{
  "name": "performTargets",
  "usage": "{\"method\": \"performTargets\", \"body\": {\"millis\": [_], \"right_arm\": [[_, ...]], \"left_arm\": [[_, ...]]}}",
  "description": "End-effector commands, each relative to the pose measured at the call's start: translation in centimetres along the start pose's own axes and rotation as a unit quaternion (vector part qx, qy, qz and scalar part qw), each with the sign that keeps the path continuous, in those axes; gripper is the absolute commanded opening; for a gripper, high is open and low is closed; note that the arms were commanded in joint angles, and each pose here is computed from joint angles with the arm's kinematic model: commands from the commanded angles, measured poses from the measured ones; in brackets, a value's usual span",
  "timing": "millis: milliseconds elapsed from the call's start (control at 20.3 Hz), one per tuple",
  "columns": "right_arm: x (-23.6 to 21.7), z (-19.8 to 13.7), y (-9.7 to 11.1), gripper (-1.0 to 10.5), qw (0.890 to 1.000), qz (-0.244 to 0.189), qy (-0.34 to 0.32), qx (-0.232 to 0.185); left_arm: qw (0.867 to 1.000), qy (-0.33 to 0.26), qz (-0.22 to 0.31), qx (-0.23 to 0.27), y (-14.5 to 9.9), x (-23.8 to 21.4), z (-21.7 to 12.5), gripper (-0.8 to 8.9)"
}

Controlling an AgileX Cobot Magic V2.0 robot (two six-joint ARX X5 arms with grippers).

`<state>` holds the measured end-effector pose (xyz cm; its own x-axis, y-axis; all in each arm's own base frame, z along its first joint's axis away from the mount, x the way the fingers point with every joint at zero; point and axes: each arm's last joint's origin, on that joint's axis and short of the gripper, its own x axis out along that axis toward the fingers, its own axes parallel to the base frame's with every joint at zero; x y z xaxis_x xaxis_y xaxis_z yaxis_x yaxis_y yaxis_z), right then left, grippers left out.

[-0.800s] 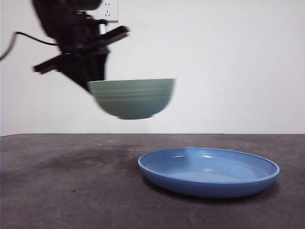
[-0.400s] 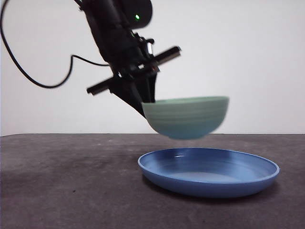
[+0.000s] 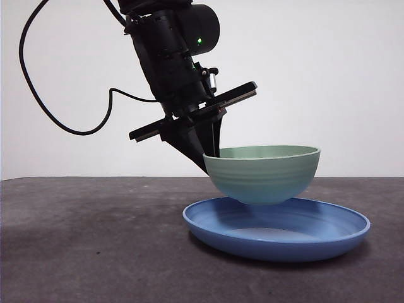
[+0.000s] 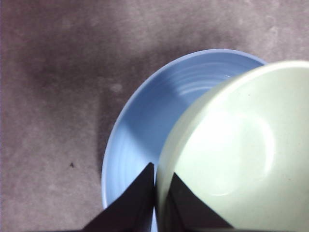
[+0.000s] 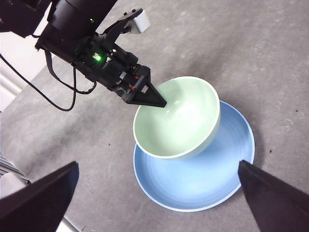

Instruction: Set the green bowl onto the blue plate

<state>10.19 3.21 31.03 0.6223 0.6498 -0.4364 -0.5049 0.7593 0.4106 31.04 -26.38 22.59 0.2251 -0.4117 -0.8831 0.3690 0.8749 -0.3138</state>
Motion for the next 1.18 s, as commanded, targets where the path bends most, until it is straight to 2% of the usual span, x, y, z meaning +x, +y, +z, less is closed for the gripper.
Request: {"method": "performTargets", "body": {"millis": [49,740,937,1035,1085,1183], "right_arm": [[-0.3,0.4,0.3,6.1,1.0,0.005,-0.008,-0.009],[-0.3,0.4,0.3,6.1,1.0,0.004,-0.008,-0.009],[-0.3,0.4,0.3,6.1,1.0,0.004,-0.008,-0.009],[-0.3,0.4,0.3,6.0,1.0,0.004,-0.008,-0.009],[-0.3,0.4,0.3,6.1,1.0,0.004,-0.008,-0.009],[-0.3,0.4,0.3,6.1,1.0,0.003,-0.007,-0.008]], "left_arm": [[1.0,0.002,-0.001,-0.001,-0.6,0.8,0.3,0.18],[0.999,0.04,0.018,0.017,0.1,3.1,-0.3,0.24],[0.999,0.042,0.002,0.016,-0.1,3.1,-0.2,0.35],[0.999,0.045,-0.022,0.009,-0.3,3.0,-0.1,1.17],[0.998,0.046,-0.033,0.007,-0.4,3.0,-0.1,1.91],[0.998,0.049,-0.031,0.006,-0.4,2.9,-0.1,3.0]]}}
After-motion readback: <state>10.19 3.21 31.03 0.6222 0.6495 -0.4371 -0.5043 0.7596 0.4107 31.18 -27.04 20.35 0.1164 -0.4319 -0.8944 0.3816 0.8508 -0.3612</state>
